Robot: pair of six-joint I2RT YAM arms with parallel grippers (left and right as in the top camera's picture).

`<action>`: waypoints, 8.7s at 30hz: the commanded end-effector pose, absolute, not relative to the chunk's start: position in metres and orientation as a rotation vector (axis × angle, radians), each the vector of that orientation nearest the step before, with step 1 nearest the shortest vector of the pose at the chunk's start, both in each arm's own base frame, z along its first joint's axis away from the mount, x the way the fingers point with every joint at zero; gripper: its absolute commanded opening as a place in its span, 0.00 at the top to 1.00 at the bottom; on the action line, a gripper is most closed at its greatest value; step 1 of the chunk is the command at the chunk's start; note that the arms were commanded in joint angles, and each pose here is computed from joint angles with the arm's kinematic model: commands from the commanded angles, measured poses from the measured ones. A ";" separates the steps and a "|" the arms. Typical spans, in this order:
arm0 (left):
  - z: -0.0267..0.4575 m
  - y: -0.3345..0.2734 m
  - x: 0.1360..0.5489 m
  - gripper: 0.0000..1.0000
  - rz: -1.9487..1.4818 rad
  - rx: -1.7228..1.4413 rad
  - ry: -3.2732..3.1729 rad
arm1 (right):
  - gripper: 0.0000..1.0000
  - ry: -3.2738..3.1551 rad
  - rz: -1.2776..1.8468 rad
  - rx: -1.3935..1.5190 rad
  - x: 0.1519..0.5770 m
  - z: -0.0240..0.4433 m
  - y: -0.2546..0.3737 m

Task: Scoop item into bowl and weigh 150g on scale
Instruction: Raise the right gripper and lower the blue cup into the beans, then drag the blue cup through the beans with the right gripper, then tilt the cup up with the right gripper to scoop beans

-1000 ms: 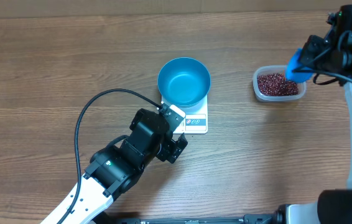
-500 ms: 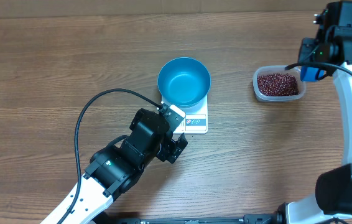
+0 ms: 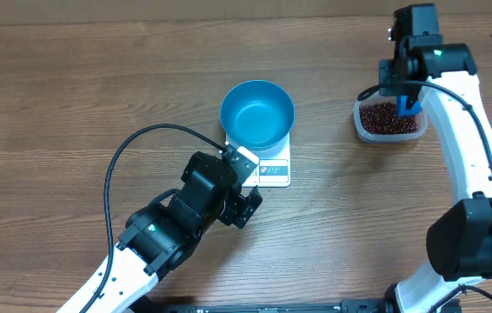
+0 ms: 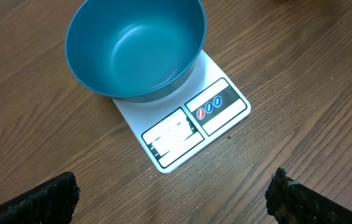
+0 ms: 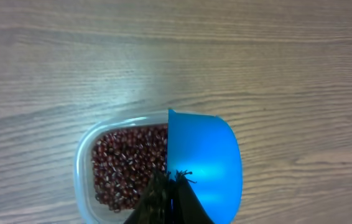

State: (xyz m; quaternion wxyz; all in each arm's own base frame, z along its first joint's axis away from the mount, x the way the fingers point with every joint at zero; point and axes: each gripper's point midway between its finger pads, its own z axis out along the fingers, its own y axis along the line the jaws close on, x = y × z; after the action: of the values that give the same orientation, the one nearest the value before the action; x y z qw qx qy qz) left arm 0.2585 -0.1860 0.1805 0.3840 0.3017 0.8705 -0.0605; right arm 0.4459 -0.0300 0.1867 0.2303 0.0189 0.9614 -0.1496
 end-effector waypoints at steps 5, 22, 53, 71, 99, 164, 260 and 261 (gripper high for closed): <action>0.178 -0.184 0.260 0.01 -0.143 0.749 2.230 | 0.96 2.645 -0.548 0.119 0.447 0.183 -0.047; 0.178 -0.184 0.260 0.01 -0.143 0.749 2.230 | 0.96 2.740 -0.561 0.107 0.448 0.144 -0.043; 0.178 -0.184 0.260 0.00 -0.143 0.749 2.230 | 0.96 2.839 -0.323 0.051 0.444 0.117 -0.012; 0.178 -0.184 0.260 0.01 -0.143 0.749 2.230 | 0.96 2.856 -0.145 0.057 0.446 0.113 0.000; 0.178 -0.184 0.260 0.00 -0.144 0.749 2.230 | 0.96 2.845 0.348 0.140 0.445 0.114 -0.001; 0.178 -0.184 0.260 0.00 -0.143 0.749 2.230 | 0.96 2.745 0.826 0.301 0.437 0.090 -0.064; 0.178 -0.184 0.260 0.00 -0.143 0.749 2.230 | 0.96 2.235 1.455 0.309 0.440 0.169 -0.065; 0.178 -0.184 0.260 0.00 -0.144 0.749 2.230 | 0.96 2.227 1.465 0.309 0.439 0.171 -0.064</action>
State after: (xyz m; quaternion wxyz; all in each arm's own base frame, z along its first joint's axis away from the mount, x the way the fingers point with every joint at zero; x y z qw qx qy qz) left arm 0.2585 -0.1860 0.1805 0.3840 0.3017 0.8705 -0.0605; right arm 0.4377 -0.0685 0.1592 0.2164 0.1161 0.8322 0.4971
